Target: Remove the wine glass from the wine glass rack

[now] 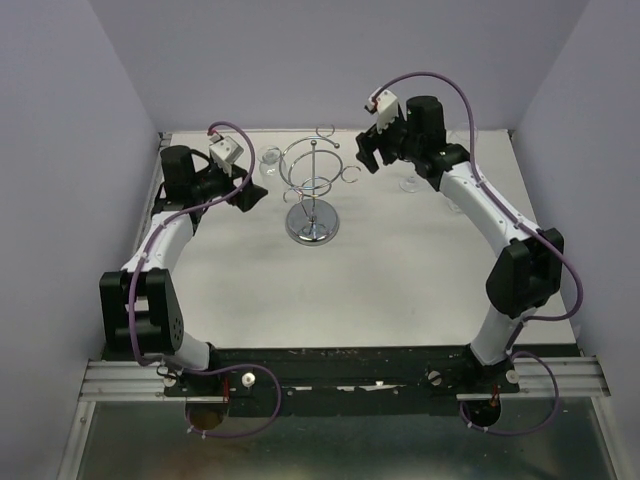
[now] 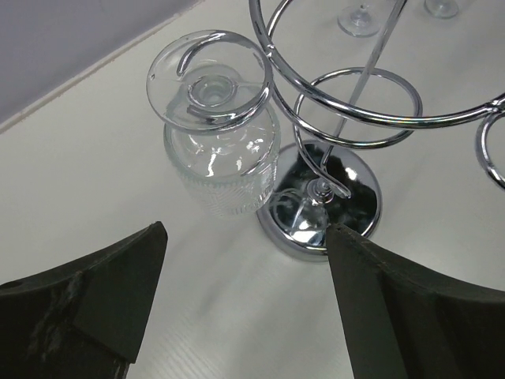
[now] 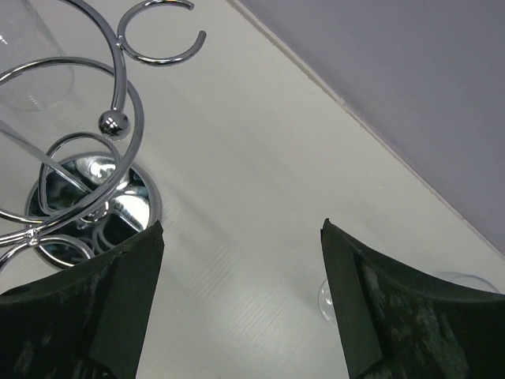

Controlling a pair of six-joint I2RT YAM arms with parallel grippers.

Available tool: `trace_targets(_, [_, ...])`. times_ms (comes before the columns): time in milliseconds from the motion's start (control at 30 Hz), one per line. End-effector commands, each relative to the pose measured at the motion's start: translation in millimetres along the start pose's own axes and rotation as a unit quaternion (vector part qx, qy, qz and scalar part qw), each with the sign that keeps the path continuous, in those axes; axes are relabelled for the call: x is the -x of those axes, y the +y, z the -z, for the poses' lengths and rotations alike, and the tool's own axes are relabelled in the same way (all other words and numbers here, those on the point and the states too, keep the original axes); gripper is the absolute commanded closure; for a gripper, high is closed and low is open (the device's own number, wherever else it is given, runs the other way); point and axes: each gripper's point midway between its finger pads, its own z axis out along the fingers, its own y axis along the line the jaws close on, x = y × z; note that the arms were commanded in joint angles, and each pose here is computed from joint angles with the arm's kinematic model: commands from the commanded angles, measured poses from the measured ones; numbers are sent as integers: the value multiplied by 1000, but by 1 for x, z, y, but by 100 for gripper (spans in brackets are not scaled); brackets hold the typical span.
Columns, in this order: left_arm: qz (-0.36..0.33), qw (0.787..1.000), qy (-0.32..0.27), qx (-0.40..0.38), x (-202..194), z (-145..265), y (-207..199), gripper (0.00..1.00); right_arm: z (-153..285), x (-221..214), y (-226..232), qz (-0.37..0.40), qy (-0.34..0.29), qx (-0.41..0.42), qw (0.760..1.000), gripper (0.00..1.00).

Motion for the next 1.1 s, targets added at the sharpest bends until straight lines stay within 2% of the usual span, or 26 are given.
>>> trace_targets(0, [-72, 995, -45, -45, 11, -20, 9, 1, 22, 2, 0, 18, -2, -12, 1000, 12])
trace_targets(233, [-90, 992, -40, -76, -10, -38, 20, 1, 39, -8, 8, 26, 14, -8, 1000, 11])
trace_targets(433, [-86, 988, -65, -111, -25, -56, 23, 1, 45, -26, 7, 49, 51, -11, 997, 11])
trace_targets(767, [-77, 982, -111, -131, -14, -73, 17, 1, 51, -49, 8, 60, 99, -7, 993, 10])
trace_targets(1067, [-73, 981, -112, -143, -16, -90, 13, 1, 50, -54, 8, 64, 112, -4, 992, 10])
